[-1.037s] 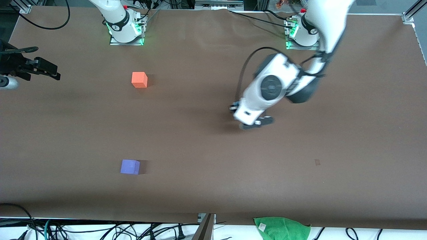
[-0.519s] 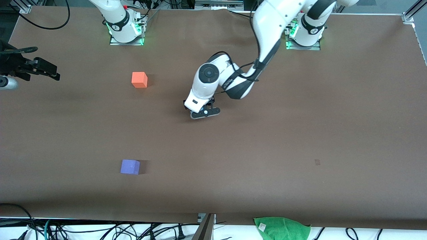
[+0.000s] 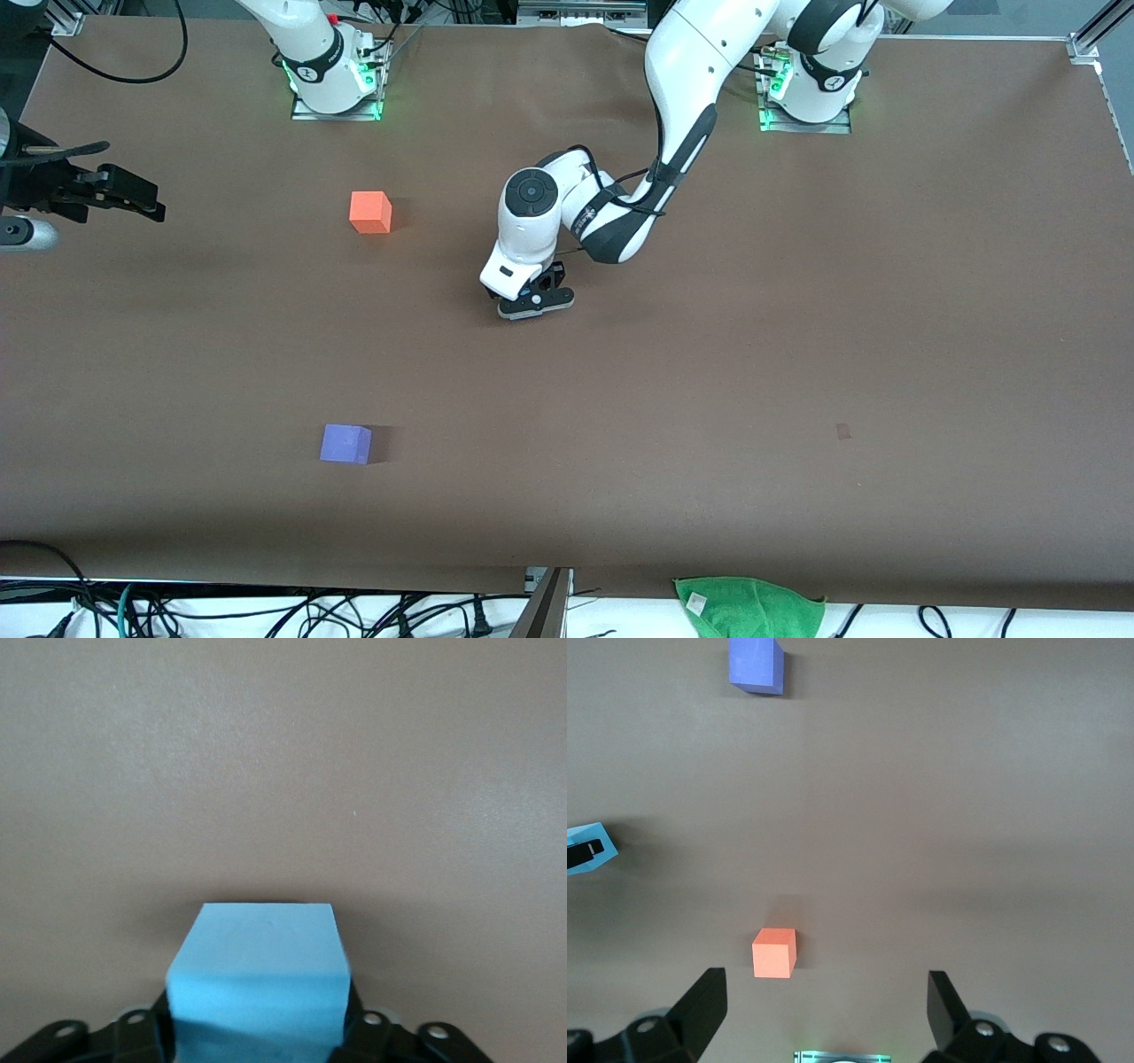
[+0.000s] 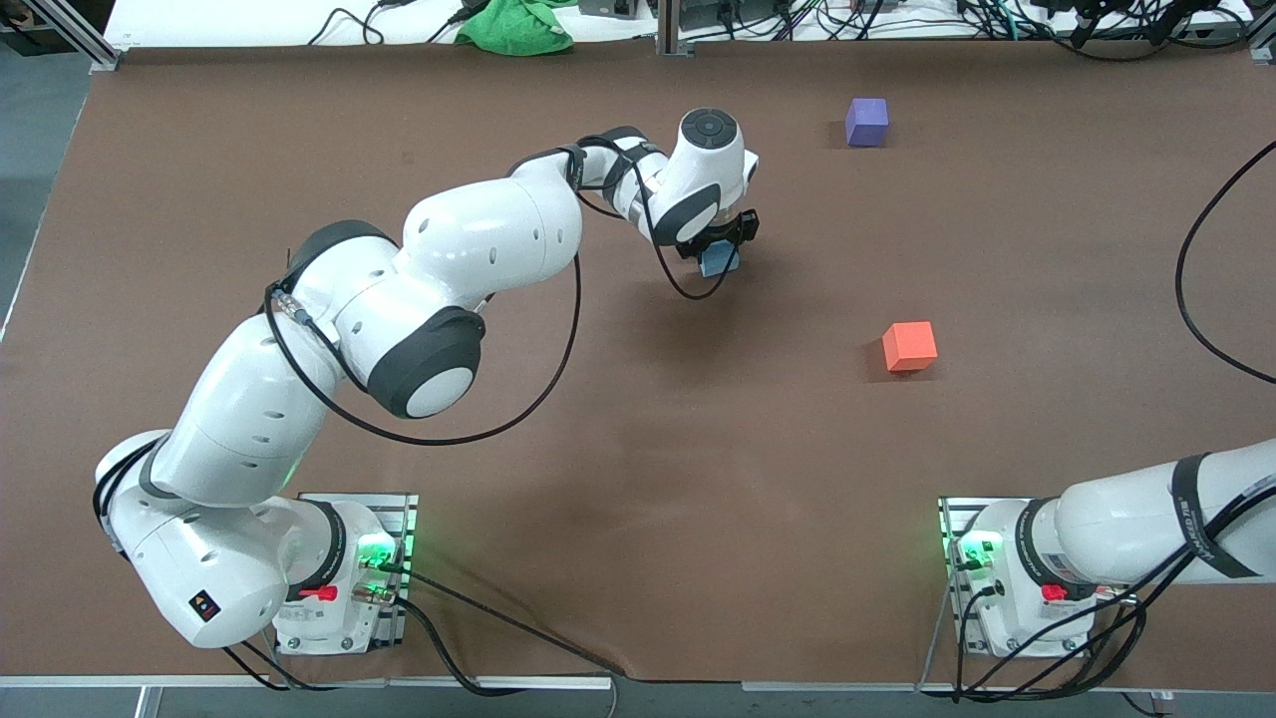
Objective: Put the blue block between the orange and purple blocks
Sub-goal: 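Carry the light-blue cube with the left gripper toward the table middle, then set the cube down with the left gripper while the right gripper approaches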
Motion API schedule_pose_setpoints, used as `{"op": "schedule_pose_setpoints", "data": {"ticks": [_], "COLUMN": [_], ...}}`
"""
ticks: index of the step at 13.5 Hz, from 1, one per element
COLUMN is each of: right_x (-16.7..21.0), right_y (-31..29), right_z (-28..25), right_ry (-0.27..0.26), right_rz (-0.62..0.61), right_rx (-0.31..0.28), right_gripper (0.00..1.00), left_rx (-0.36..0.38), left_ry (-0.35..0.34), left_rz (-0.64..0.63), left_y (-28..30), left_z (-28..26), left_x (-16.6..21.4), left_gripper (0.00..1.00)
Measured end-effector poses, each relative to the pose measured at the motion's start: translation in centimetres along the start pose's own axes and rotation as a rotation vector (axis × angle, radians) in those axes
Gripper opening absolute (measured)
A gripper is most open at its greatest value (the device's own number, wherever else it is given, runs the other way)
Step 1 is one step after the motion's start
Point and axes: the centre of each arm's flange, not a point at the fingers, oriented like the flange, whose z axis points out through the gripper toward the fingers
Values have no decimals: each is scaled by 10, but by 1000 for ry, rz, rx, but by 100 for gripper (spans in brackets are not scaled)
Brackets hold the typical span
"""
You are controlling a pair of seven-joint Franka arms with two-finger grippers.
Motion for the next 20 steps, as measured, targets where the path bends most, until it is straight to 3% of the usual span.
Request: {"op": "schedule_pose_setpoints", "data": {"ticks": [3, 6, 10, 14, 20], "right_x": [10, 27, 45, 73, 79], "right_y": [-2, 0, -16, -102, -243], "right_z": [17, 47, 69, 115, 189], "right_ry": [-32, -83, -74, -49, -13], "right_rz": [-3, -1, -30, -100, -120], "right_rx": [0, 1, -2, -18, -35], "right_gripper": [100, 100, 100, 100, 100], "left_rx": [-13, -12, -7, 60, 141], "left_ry": [14, 27, 38, 5, -81], "left_rz": [-2, -16, -100, -17, 104], "left_y": [4, 4, -27, -87, -207], "left_z": [-14, -48, -138, -252, -399], "left_x": [8, 23, 85, 132, 164], "left_gripper": [100, 100, 100, 100, 100]}}
